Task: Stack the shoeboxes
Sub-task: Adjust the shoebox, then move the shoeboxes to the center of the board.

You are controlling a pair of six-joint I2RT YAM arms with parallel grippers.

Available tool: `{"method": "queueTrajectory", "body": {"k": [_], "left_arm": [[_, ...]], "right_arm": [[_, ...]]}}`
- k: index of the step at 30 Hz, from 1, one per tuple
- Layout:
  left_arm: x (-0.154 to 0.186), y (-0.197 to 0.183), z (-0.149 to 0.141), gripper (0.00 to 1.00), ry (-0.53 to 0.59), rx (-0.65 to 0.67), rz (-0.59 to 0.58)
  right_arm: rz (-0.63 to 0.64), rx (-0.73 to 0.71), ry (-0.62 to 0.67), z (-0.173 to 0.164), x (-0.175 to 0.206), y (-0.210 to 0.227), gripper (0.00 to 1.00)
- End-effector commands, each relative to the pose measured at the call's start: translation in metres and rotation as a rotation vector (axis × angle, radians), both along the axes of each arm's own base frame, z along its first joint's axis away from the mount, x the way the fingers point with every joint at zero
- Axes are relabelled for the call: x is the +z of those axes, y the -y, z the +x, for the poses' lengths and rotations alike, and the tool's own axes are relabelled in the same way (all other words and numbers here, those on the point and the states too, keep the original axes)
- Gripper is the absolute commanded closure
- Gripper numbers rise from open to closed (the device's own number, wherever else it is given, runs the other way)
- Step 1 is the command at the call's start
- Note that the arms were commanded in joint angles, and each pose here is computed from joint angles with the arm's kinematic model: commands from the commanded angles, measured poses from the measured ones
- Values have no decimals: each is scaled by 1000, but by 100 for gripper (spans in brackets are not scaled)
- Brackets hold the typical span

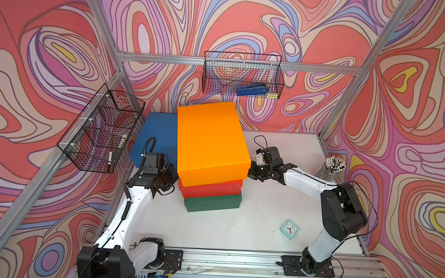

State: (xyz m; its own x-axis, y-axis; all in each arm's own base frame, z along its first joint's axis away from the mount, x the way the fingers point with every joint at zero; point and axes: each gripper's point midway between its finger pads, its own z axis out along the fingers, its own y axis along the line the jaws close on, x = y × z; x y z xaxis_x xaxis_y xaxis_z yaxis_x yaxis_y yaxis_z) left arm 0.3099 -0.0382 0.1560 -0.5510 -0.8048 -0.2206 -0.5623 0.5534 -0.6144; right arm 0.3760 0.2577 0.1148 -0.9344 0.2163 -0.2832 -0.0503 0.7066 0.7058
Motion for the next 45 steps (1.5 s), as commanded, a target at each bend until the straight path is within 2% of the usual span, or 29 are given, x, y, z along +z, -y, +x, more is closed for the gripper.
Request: {"method": "queueTrajectory", "body": {"k": [1,8,15,18,21,27,33,38,45], "left_arm": [[-61,-14,-38,100,-243,33,72],[-27,-19,-39,100,-178,37,107],[31,-36,-45,100,-61,62,212],[40,-42,-46,100,-38,74,247],[30,-42,-47,100,-68,66,247],[-12,-42,-48,100,-160,73,228],[-37,-33,-33,100,-184,68,157],[-60,-13,-17,100,-188,36,53],[-80,14,-2,100,-212,-33,69]], "right_arm": [[10,8,-16,-2,-8,-4,100],[8,15,-15,-1,-8,-6,100],[6,18,-18,-1,-10,-6,100],[1,20,-18,0,-10,-6,100],[4,23,-21,-2,-11,-7,100],[-11,30,-23,-3,-12,-5,100],[-4,32,-22,-3,-12,-6,100],[23,36,-53,-2,-23,-13,100],[14,20,-66,-2,-27,-13,100]]}}
